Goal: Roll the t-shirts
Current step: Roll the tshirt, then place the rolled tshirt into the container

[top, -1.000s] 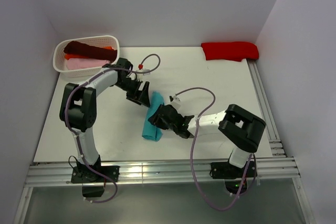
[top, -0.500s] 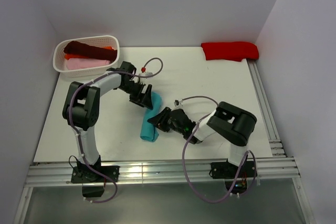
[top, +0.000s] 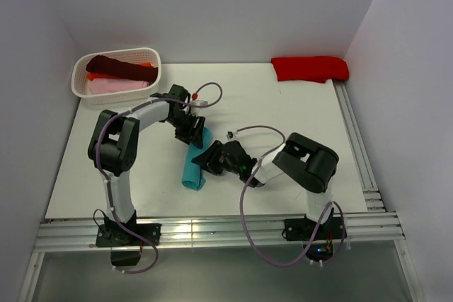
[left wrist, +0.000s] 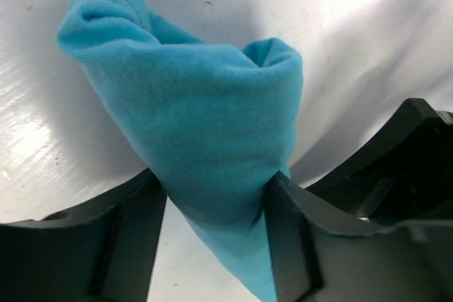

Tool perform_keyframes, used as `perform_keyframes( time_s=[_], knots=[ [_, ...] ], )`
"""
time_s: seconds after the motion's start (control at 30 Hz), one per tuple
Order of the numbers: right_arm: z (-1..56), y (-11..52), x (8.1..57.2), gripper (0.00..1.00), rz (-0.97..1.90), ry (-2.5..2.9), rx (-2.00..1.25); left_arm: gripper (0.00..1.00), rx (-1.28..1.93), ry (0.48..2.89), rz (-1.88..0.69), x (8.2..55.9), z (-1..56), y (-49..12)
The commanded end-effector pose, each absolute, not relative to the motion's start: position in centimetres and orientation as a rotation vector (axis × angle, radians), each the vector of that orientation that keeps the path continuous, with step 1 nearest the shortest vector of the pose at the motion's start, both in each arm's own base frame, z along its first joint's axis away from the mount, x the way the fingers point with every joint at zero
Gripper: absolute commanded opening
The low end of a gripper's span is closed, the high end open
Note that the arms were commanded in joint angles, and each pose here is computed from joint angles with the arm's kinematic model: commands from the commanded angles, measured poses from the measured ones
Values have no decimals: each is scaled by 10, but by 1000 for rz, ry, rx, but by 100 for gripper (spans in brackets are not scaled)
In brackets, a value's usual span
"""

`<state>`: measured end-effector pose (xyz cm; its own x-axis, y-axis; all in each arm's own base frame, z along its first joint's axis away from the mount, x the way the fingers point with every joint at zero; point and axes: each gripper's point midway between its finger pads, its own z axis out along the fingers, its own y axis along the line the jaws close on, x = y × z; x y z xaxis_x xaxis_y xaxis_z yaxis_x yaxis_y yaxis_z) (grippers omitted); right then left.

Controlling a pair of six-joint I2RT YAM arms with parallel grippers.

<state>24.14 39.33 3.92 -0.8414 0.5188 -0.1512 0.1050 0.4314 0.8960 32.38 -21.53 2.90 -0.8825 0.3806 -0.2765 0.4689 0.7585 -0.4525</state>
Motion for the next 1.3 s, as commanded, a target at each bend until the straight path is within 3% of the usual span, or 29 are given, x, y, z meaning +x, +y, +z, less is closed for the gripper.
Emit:
perform_keyframes(
  time_s=[0.0,0.17,0.47,0.6,0.83,1.03,1.27],
  knots=[
    [17,377,239,47,1160,2414,521,57,678,2793,-509,342,11,-199],
    [30,362,243,59,978,2419,476,51,692,2806,-452,340,4,-198],
    [76,369,246,61,738,2381,340,50,662,2813,-409,340,3,-202],
    [74,383,244,61,665,2411,285,50,669,2809,-385,341,4,-203],
    [47,381,234,50,482,2494,229,51,694,2819,-367,339,2,-207],
    [25,376,229,39,374,2548,208,63,722,2800,-403,342,14,-212],
    [15,368,226,34,335,2564,226,80,799,2758,-618,334,42,-216]
  ],
)
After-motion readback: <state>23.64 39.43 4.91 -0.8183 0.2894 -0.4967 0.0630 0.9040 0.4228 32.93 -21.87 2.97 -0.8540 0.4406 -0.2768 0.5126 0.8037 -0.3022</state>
